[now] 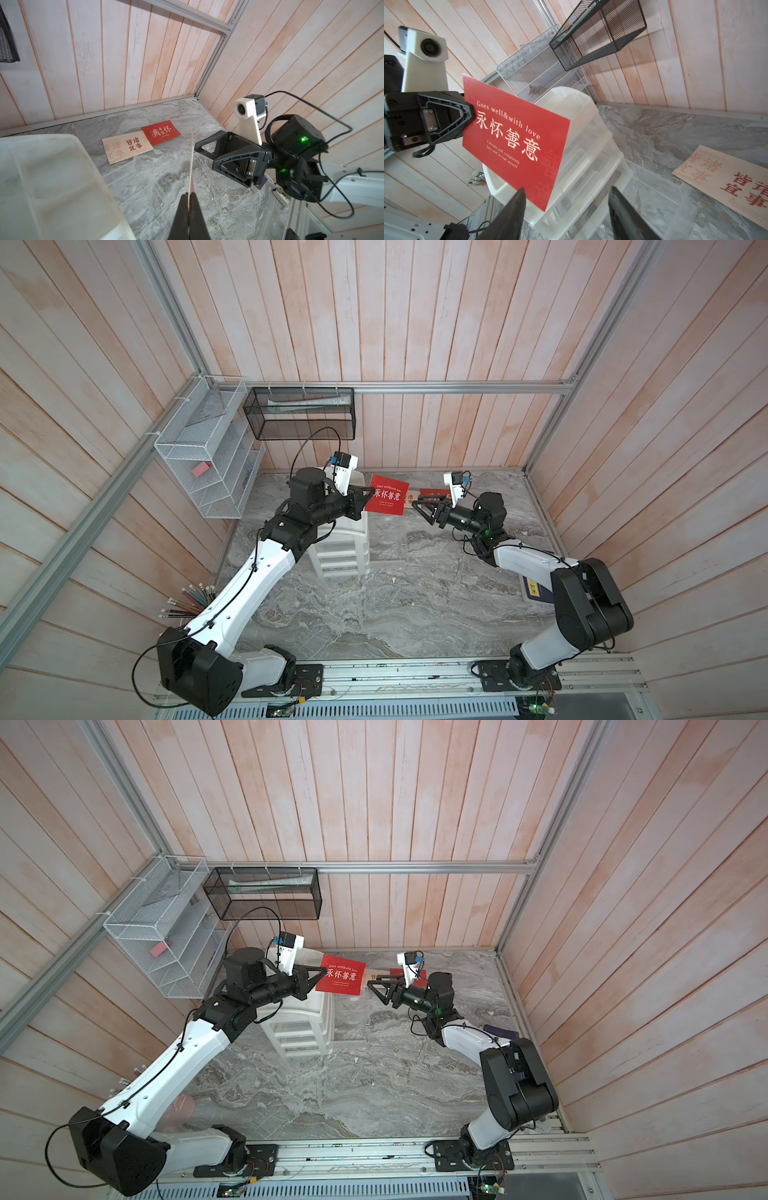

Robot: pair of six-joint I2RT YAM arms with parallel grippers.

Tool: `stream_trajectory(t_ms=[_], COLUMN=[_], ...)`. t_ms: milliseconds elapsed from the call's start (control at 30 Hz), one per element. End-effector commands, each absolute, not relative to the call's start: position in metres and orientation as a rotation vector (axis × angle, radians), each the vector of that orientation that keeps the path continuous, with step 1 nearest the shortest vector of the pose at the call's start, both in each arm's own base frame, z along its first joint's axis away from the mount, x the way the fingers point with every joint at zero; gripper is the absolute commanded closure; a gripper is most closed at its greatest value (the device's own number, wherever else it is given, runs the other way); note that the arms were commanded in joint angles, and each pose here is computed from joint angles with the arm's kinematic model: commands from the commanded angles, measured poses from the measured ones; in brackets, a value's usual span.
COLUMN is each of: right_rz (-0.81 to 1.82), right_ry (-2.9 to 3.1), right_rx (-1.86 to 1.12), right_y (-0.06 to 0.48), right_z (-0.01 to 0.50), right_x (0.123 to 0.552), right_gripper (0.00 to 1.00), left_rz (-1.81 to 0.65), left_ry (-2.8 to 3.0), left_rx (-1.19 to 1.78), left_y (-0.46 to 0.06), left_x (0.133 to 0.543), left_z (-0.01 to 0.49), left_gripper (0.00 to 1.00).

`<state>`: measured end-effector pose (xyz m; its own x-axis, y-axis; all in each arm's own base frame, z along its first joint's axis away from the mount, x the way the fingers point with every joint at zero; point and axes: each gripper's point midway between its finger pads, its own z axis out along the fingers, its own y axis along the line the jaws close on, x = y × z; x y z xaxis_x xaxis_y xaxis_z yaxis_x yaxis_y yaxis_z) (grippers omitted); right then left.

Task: Take the postcards out of the drawer
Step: Place the postcard at the center of the board.

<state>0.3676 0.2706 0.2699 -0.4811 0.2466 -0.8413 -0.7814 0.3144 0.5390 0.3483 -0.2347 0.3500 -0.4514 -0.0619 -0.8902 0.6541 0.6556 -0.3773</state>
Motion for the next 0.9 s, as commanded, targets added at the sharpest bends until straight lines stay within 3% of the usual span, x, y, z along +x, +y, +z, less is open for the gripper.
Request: stream_trajectory(t_ms=[0, 333, 633, 867], right_rz=[1.418, 1.549, 1.681, 1.714], right_ry=[1.515, 1.458, 1.382, 1.399], right_rx=[-0.556, -0.602, -0.664, -0.689], right_y=[0.276, 0.283, 0.284, 0.289], right_z=[0.300, 0.310, 0.322, 0.315], right_x=[0.365, 0.355, 0.335, 0.329], right_gripper=[0.37, 0.43, 0.57, 0.61], left_rz=[-0.963, -1.008, -1.000, -0.980], left_ry=[1.810, 1.776, 1.740, 1.725], left_rx=[0.511, 0.544, 0.540, 0.509], left_y=[-0.239, -0.244, -0.243, -0.239], left_x=[0.337, 0.332, 0.333, 0.337], left_z=[0.363, 0.363, 0.365, 0.366], left_gripper=[1.00, 1.00, 1.00, 1.00])
